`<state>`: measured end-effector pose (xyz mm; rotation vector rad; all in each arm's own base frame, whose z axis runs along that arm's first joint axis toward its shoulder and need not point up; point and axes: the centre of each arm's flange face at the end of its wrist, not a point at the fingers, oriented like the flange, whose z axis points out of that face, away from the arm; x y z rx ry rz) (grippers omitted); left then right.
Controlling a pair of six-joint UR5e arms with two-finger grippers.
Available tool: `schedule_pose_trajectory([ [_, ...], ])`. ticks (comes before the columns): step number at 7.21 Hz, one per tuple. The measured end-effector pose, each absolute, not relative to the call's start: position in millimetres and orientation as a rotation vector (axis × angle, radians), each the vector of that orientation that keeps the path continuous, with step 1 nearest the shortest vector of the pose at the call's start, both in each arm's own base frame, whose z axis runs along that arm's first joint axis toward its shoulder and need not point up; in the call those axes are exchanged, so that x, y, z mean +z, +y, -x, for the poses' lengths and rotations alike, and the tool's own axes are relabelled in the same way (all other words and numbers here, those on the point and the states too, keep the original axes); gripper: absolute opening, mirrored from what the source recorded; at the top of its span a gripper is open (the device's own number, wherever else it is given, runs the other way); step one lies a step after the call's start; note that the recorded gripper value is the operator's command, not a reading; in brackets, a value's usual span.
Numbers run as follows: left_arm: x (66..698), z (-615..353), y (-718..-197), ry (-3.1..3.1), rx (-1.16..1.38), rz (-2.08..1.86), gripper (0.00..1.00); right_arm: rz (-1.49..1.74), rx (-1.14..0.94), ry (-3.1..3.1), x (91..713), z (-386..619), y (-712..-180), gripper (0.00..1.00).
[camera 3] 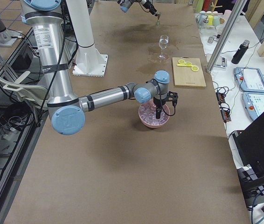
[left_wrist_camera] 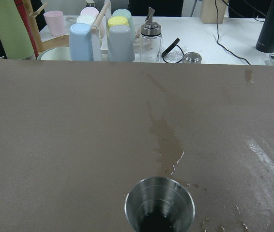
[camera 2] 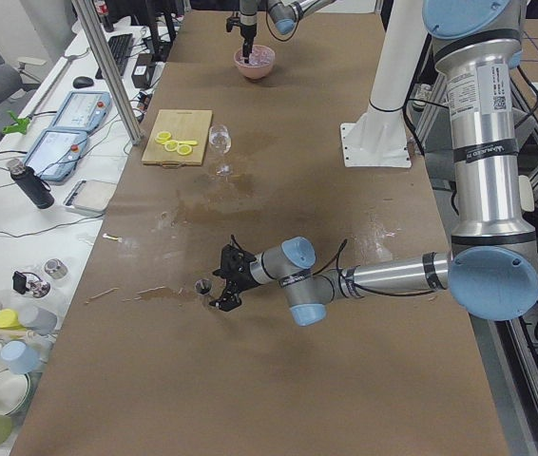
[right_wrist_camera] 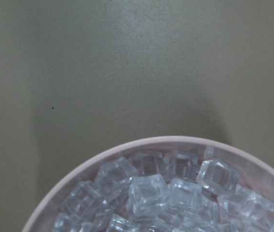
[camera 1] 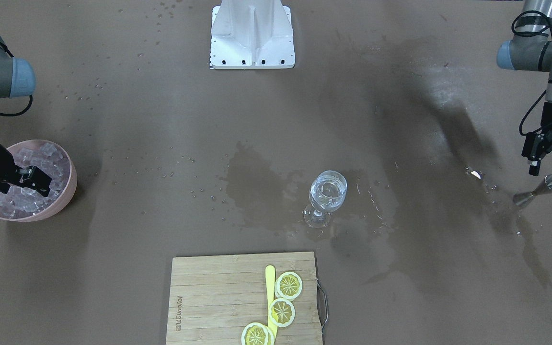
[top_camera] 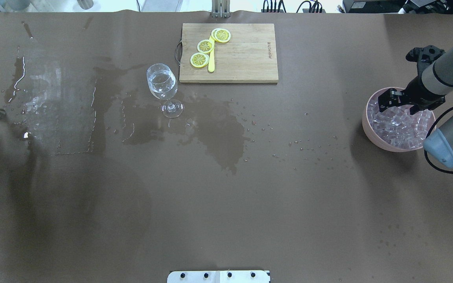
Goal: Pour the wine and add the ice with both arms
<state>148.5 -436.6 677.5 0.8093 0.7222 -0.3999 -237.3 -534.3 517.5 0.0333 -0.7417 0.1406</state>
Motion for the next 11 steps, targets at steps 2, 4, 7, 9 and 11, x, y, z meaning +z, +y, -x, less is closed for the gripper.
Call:
schedule_pose_trajectory([
  [2, 681.2, -159.0, -448.3, 0.711, -0.405, -0.818, 0.97, -0.034, 0.151, -0.75, 531.9, 235.4, -523.2, 0.65],
  [4, 679.5, -176.1, -458.1, 0.708, -0.402, -0.833, 0.97, -0.035, 0.159, -0.76, 533.1, 239.8, -518.7, 0.41],
  [7, 689.9, -184.8, -461.9, 0.714, -0.401, -0.852, 0.97, -0.038, 0.16, -0.763, 531.6, 243.1, -517.1, 0.14],
  [9, 704.1, -179.2, -455.2, 0.73, -0.407, -0.881, 0.95, -0.047, 0.157, -0.77, 525.4, 244.4, -518.7, 0.05],
  [11, 706.3, -182.5, -451.9, 0.725, -0.421, -0.908, 0.95, -0.064, 0.152, -0.784, 512.4, 245.7, -522.7, 0.03],
])
